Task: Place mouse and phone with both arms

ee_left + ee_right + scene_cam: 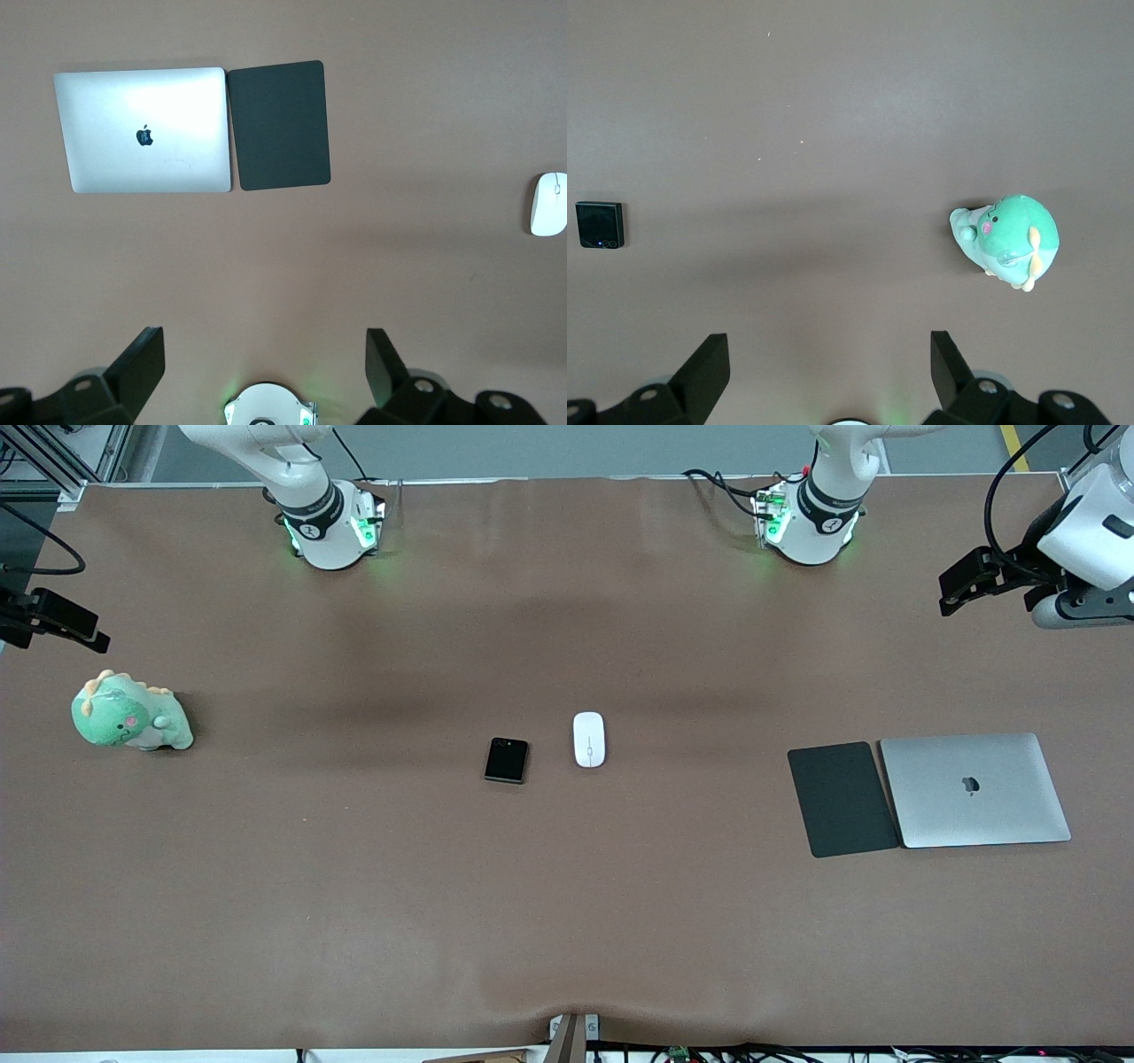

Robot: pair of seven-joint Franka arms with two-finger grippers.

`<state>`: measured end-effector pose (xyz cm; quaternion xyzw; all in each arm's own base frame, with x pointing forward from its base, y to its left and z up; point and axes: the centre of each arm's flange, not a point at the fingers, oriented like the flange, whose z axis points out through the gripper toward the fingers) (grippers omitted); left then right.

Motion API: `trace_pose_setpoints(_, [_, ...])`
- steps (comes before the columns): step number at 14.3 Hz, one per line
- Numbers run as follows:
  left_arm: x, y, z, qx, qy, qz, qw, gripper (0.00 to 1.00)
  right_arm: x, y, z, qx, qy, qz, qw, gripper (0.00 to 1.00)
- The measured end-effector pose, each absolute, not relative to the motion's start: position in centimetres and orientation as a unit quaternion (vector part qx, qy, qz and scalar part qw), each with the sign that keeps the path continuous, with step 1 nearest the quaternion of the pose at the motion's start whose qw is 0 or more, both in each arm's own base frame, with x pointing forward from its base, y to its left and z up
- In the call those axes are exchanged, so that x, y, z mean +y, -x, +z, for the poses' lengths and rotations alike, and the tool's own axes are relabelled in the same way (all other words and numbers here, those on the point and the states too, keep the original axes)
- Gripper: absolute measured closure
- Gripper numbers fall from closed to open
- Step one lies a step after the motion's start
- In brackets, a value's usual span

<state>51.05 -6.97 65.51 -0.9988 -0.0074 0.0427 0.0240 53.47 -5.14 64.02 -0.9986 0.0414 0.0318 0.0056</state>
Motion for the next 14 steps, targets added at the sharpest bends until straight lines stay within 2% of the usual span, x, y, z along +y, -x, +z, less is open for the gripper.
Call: trace_pose_setpoints(14, [-7.5, -51.8, 64.4, -0.001, 0.998, 0.053, 0.024, 0.0, -5.3, -53.4, 64.0, 0.043, 0.999, 0.032, 0.006, 0.0])
